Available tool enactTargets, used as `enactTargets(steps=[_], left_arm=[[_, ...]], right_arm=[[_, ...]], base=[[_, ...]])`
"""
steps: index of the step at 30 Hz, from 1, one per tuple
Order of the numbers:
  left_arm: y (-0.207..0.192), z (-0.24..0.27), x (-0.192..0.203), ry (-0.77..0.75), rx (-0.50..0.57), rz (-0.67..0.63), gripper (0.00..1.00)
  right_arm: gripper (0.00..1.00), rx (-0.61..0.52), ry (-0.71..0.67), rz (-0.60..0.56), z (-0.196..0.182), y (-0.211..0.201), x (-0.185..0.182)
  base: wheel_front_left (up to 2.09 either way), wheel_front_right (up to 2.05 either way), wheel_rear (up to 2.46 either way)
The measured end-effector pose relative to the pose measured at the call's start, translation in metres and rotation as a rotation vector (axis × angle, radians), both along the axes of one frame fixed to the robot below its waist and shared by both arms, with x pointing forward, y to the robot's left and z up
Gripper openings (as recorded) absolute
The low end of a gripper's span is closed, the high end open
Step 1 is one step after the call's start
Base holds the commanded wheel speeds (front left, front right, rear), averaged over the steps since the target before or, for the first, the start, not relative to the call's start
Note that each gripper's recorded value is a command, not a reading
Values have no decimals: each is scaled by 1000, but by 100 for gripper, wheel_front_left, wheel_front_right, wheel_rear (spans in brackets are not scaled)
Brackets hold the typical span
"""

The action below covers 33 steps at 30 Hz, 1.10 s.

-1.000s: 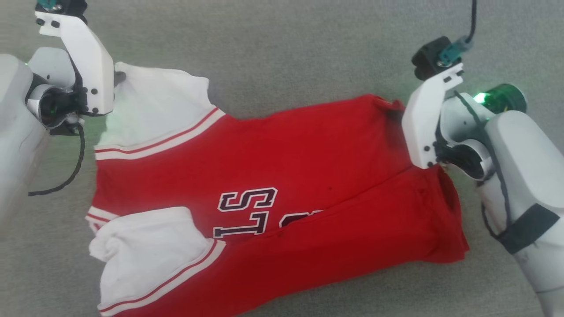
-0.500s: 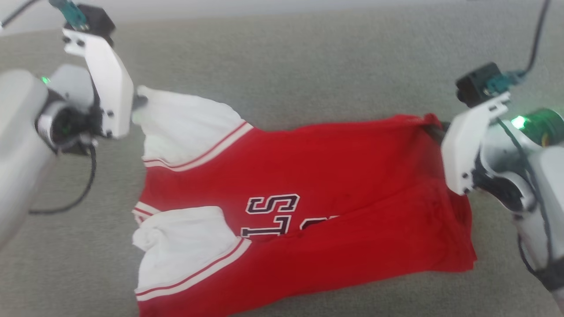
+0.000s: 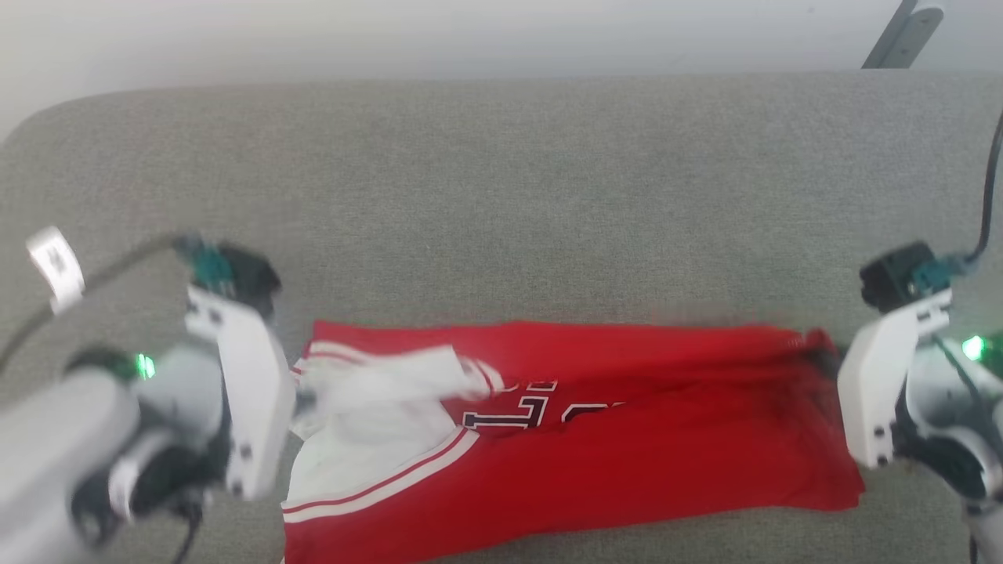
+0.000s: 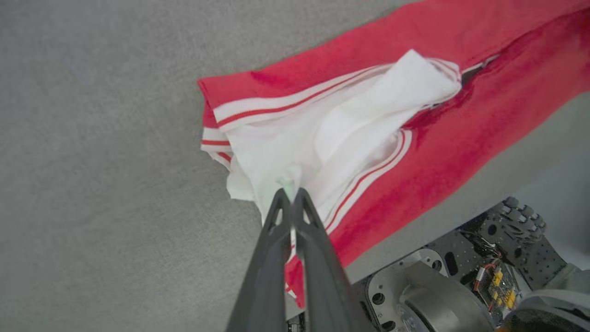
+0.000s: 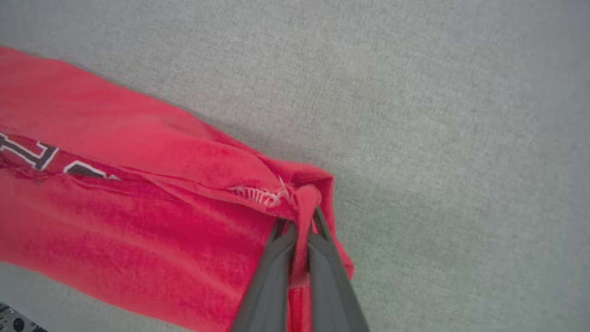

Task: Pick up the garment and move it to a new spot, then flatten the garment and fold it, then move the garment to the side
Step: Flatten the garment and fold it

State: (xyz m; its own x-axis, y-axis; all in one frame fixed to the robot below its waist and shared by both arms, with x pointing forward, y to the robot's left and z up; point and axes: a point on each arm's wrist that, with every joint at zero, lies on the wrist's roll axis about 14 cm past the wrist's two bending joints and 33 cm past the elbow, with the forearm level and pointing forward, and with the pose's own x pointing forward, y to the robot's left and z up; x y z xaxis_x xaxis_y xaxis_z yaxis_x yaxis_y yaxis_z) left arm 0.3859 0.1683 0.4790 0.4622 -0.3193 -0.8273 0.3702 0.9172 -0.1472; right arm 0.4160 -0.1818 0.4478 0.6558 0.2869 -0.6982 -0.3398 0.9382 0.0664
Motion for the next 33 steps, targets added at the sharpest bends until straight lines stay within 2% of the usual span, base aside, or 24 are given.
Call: enactTargets(steps=[6, 13, 14, 15, 16, 17, 22, 33], left_arm=[[1, -29, -39, 103, -11, 36, 0], [-2, -56, -52, 145, -46, 75, 0], [-3, -57, -52, 134, -57, 82, 26], [-1, -57, -50, 114, -55, 87, 65], [0, -57, -48, 95, -55, 90, 100], [2, -56, -48, 85, -58, 100, 100], [0, -52, -53, 42, -89, 113, 100], [12, -6, -45, -317, -177, 177, 100]], right_arm=[[0, 20, 110, -25, -28, 1, -28], [0, 38, 182, -45, -46, 6, -47], [11, 38, 181, -47, -46, 6, -48], [37, 39, 178, -45, -45, 7, -48], [64, 39, 174, -43, -44, 8, -49], [100, 41, 164, -37, -42, 10, -49], [100, 53, 116, -34, -28, 12, -49], [100, 80, -44, -79, 9, -1, -43]], base=[[0, 0, 0], [0, 0, 0], [0, 0, 0], [0, 0, 0], [0, 0, 0], [0, 0, 0], [0, 0, 0], [0, 0, 0]])
